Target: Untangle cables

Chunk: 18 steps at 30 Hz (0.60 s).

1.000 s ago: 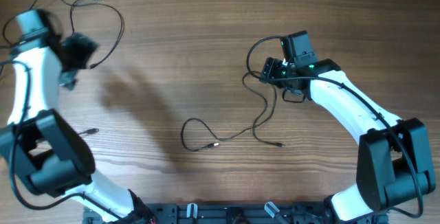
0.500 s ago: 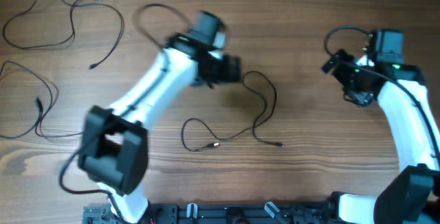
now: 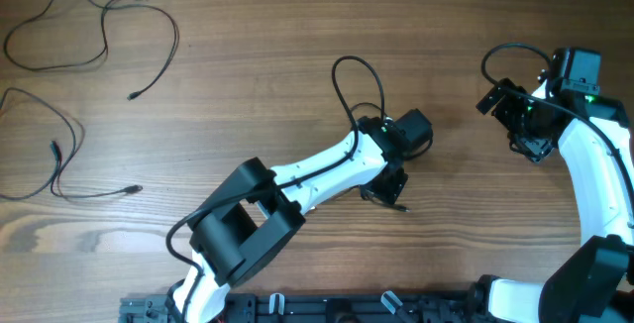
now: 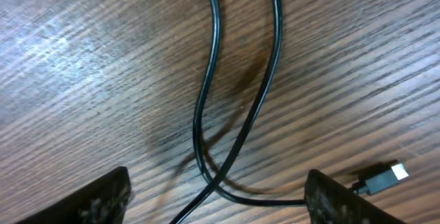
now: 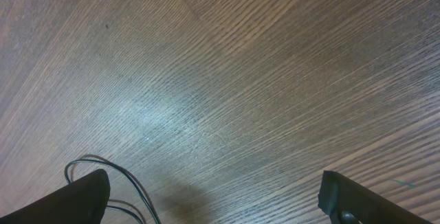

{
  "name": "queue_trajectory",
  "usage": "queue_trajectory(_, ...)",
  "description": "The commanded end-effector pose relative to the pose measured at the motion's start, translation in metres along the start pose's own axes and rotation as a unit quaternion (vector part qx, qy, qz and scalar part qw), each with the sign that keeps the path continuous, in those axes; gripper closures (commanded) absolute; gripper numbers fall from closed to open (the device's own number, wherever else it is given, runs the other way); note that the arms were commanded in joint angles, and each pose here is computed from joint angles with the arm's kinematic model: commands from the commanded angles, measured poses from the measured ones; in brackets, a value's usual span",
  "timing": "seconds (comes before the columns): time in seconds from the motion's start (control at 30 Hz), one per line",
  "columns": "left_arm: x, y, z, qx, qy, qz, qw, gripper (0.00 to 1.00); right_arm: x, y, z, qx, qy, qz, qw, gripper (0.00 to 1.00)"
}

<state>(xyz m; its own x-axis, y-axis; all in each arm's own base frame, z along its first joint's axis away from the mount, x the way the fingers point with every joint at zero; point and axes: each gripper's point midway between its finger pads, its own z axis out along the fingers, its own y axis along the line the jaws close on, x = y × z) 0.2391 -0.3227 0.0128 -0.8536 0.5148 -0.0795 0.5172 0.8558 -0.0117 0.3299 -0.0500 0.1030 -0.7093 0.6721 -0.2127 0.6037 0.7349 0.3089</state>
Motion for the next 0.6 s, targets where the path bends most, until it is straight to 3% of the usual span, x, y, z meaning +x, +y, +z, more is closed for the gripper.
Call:
queue_trajectory(0.0, 0.005, 0.006, 0.016, -0.021, 0.016, 0.004, 1.0, 0.21, -0.005, 0.003, -0.005, -0.005, -0.008, -0.009, 1.0, 0.0)
queue_trajectory(0.07, 0.01, 0.007, 0.028, -0.028, 0.031, 0.005, 0.999, 0.33, -0.005, 0.003, -0.005, -0.005, -0.008, -0.009, 1.0, 0.0)
queue_trajectory(0.1, 0.013, 0.009, 0.034, -0.031, 0.039, 0.005, 0.999, 0.43, -0.005, 0.003, -0.005, -0.005, -0.008, -0.009, 1.0, 0.0)
queue_trajectory(0.13, 0.015, 0.009, 0.037, -0.033, 0.044, 0.005, 0.998, 0.6, -0.004, 0.003, -0.005, -0.004, -0.007, -0.009, 1.0, 0.0)
queue_trajectory(0.17, 0.017, 0.01, 0.04, -0.035, 0.05, 0.003, 0.998, 0.91, -0.004, 0.003, -0.005, -0.004, -0.006, -0.009, 1.0, 0.0)
queue_trajectory(0.2, 0.018, 0.011, 0.039, -0.037, 0.052, -0.002, 0.998, 0.96, -0.004, 0.002, -0.005, -0.003, -0.005, -0.008, 1.0, 0.0)
queue_trajectory(0.3, 0.009, 0.038, 0.031, -0.099, 0.025, -0.036, 0.994, 0.96, -0.003, 0.002, -0.005, -0.003, -0.004, -0.008, 1.0, 0.0)
queue_trajectory(0.4, -0.012, 0.105, -0.004, -0.223, -0.044, -0.125, 0.966, 0.96, -0.003, 0.002, -0.005, -0.003, -0.004, -0.008, 1.0, 0.0)
queue_trajectory(0.57, -0.031, 0.197, -0.062, -0.265, -0.101, -0.211, 0.935, 0.96, 0.0, 0.001, -0.005, 0.0, 0.001, -0.007, 1.0, 0.0)
